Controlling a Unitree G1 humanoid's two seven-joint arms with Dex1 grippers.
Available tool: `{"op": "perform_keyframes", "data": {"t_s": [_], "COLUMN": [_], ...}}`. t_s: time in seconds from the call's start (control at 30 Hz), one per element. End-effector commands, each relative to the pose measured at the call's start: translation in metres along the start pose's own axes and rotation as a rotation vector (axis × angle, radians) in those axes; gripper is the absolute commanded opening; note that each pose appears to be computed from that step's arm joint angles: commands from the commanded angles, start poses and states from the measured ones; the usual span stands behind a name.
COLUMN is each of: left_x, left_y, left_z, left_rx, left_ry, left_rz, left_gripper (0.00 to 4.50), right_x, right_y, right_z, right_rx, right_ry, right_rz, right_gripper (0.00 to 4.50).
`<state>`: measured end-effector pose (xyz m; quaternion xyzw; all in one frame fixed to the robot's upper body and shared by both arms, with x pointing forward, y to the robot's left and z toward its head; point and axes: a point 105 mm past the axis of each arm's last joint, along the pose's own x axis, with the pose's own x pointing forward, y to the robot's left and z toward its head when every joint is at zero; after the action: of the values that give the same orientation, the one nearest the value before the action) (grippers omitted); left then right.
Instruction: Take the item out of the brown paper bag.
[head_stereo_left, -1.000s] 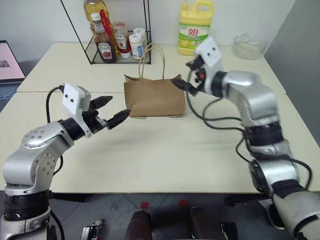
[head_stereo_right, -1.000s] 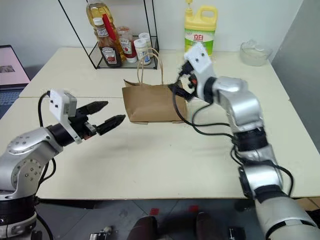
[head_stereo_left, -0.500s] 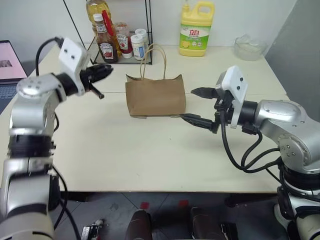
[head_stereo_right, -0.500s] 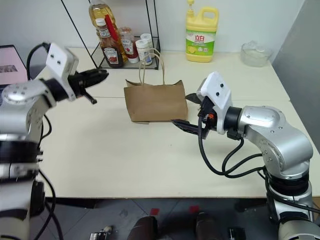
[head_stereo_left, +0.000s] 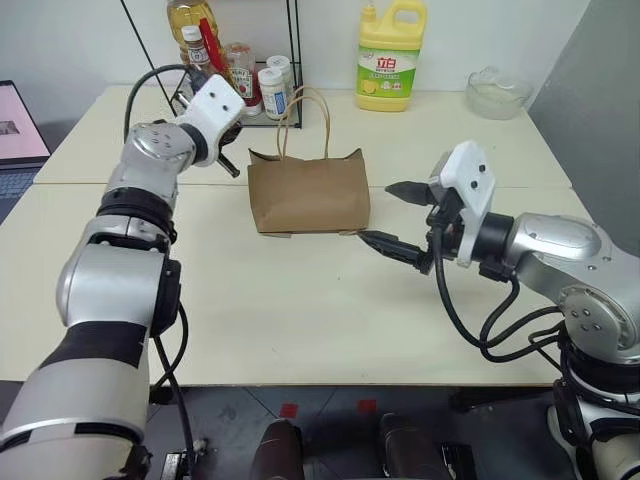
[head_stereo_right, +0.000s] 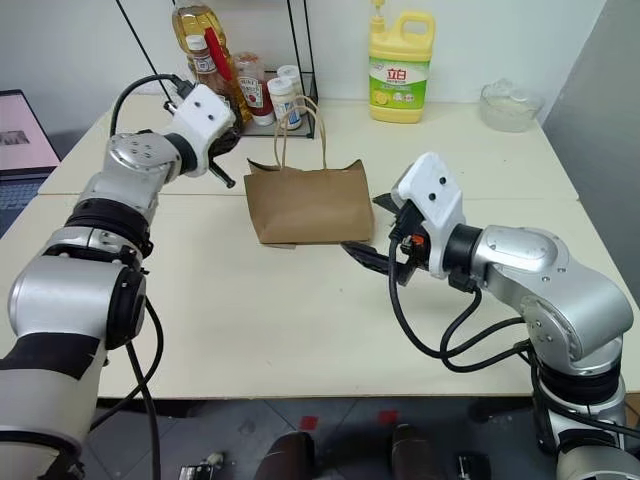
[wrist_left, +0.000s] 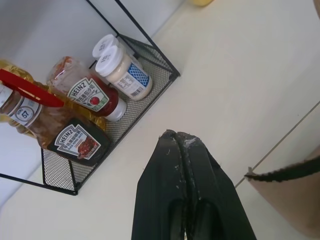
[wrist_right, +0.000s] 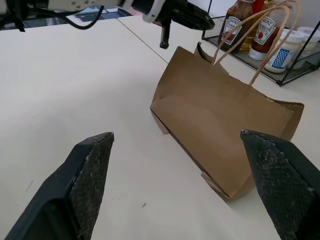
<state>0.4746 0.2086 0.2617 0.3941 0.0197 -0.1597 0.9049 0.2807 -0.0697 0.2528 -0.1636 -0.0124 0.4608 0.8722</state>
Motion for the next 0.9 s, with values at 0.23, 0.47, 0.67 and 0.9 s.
{"op": "perform_keyframes", "data": {"t_s": [0.23, 0.47, 0.67, 0.9], "left_x": [-0.001, -0.009, -0.023, -0.043], "left_y": [-0.019, -0.033, -0.039, -0.045], "left_z": [0.004, 0.005, 0.006, 0.005], "left_rx": [0.084, 0.034, 0.015, 0.017], "left_ry": [0.036, 0.004, -0.031, -0.07], "left_rz": [-0.203, -0.375, -0.531, -0.703], "left_gripper": [0.02, 0.02, 0.02, 0.02], "right_x": [-0.016, -0.022, -0.027, -0.028], "right_y": [0.002, 0.005, 0.008, 0.011], "right_z": [0.009, 0.004, 0.001, -0.001], "right_rx": [-0.026, -0.017, -0.01, -0.007], "right_ry": [-0.006, 0.026, 0.052, 0.063], "right_rz": [-0.009, 0.017, 0.048, 0.072], "right_gripper": [4.27, 4.27, 4.27, 4.27]}}
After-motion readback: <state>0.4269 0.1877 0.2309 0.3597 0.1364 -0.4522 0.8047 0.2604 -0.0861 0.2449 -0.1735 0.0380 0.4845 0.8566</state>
